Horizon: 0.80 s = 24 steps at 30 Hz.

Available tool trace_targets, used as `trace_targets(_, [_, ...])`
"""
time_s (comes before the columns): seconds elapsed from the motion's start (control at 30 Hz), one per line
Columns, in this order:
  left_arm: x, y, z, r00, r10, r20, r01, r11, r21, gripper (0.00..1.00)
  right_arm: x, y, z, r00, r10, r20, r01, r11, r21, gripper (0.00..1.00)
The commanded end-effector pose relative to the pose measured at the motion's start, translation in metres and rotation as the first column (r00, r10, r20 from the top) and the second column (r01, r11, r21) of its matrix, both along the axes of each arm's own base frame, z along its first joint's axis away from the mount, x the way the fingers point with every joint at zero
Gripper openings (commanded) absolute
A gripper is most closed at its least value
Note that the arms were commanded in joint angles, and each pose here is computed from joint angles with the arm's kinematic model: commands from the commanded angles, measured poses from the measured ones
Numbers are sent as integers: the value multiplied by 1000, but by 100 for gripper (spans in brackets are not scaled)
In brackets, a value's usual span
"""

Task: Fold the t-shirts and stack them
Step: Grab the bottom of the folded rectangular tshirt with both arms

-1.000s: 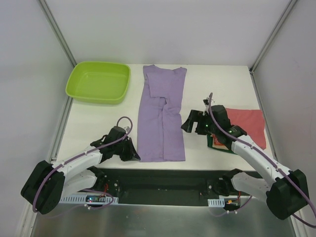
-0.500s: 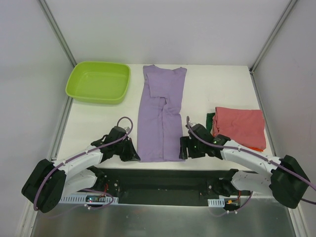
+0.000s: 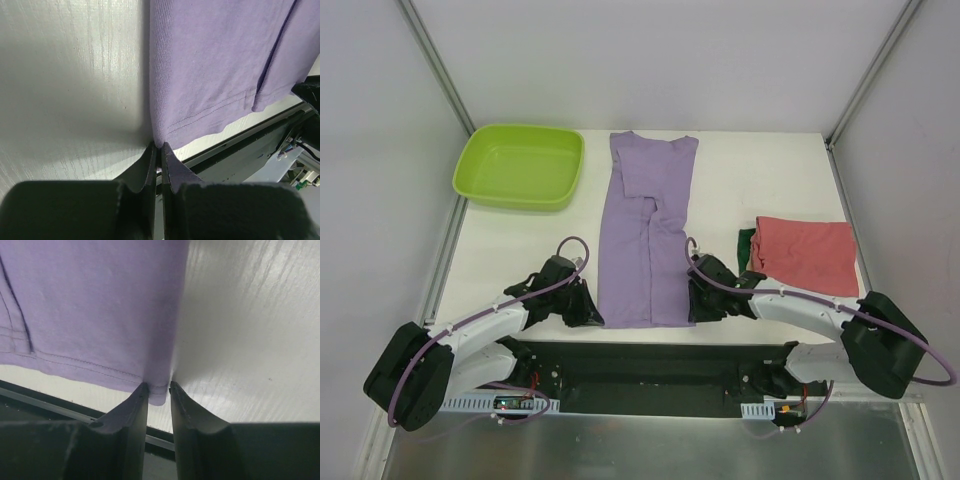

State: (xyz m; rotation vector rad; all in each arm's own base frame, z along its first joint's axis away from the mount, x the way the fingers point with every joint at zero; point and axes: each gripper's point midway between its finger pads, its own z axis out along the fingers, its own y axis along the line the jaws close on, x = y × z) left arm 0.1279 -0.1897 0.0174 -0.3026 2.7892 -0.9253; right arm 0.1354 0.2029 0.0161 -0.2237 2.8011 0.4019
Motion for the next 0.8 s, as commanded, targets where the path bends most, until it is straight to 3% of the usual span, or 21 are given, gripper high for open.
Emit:
trace_targets(0.0, [-7, -3, 1, 1000, -24, -7, 24, 1000, -20, 0, -15, -5, -6, 998, -18, -56, 16, 999, -38, 24])
trace_targets(0.27, [-25, -8, 8, 998, -43, -49, 38, 994, -101, 0, -58, -5, 3, 990, -15, -141, 22, 999, 49, 1])
trace_targets(0.4, [-33, -9, 16, 998, -54, -42, 47, 988, -144, 0, -65, -1, 12, 994, 22, -110, -10, 994, 108, 1])
trace_targets(0.6, [-29, -19, 51, 993, -99, 64, 112, 965, -238, 0, -71, 23, 37, 986, 140, -88, -113, 958, 263, 1])
trace_targets(0.77, [1, -20, 72, 983, -39, 181, 75, 978, -197, 0, -38, 21, 64, 984, 165, 59, -174, 961, 213, 1])
